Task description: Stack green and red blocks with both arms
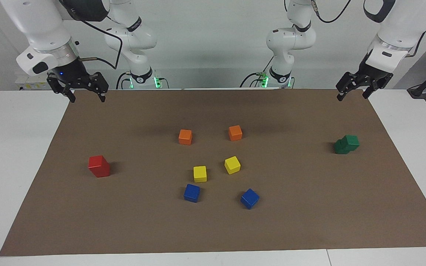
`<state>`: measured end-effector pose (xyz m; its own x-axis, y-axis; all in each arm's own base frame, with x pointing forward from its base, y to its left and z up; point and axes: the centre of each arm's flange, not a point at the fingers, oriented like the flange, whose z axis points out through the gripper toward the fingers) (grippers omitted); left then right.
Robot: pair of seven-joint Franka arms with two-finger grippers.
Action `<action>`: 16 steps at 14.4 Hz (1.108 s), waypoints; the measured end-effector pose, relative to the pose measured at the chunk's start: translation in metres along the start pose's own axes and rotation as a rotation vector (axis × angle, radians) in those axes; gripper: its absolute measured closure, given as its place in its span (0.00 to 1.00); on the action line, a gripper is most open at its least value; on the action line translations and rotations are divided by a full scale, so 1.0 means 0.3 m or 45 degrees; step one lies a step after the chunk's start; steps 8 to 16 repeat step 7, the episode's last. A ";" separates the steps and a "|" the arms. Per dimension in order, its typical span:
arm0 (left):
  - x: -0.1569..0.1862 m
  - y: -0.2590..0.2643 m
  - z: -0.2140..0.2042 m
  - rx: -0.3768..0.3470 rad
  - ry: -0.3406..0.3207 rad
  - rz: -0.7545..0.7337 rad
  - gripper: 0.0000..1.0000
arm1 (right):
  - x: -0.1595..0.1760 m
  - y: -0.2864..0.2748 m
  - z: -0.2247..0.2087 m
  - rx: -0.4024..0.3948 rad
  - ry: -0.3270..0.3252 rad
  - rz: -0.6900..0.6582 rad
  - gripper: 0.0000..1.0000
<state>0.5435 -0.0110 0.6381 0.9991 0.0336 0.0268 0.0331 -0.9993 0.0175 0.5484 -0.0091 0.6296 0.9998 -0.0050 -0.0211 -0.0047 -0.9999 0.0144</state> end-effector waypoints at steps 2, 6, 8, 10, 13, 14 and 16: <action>0.000 0.000 0.000 0.000 0.000 0.000 0.00 | 0.000 0.001 0.003 -0.002 -0.003 0.000 0.00; 0.000 0.000 0.000 0.000 0.000 0.000 0.00 | -0.002 0.002 0.009 -0.005 -0.008 0.001 0.00; 0.000 0.000 0.000 0.000 0.000 0.000 0.00 | -0.003 0.003 0.009 -0.006 -0.008 0.001 0.00; 0.000 0.000 0.000 0.000 0.000 0.000 0.00 | -0.003 0.003 0.009 -0.006 -0.008 0.001 0.00; 0.000 0.000 0.000 0.000 0.000 0.000 0.00 | -0.003 0.003 0.009 -0.006 -0.008 0.001 0.00; 0.000 0.000 0.000 0.000 0.000 0.000 0.00 | -0.003 0.003 0.009 -0.006 -0.008 0.001 0.00; 0.000 0.000 0.000 0.000 0.000 0.000 0.00 | -0.003 0.003 0.009 -0.006 -0.008 0.001 0.00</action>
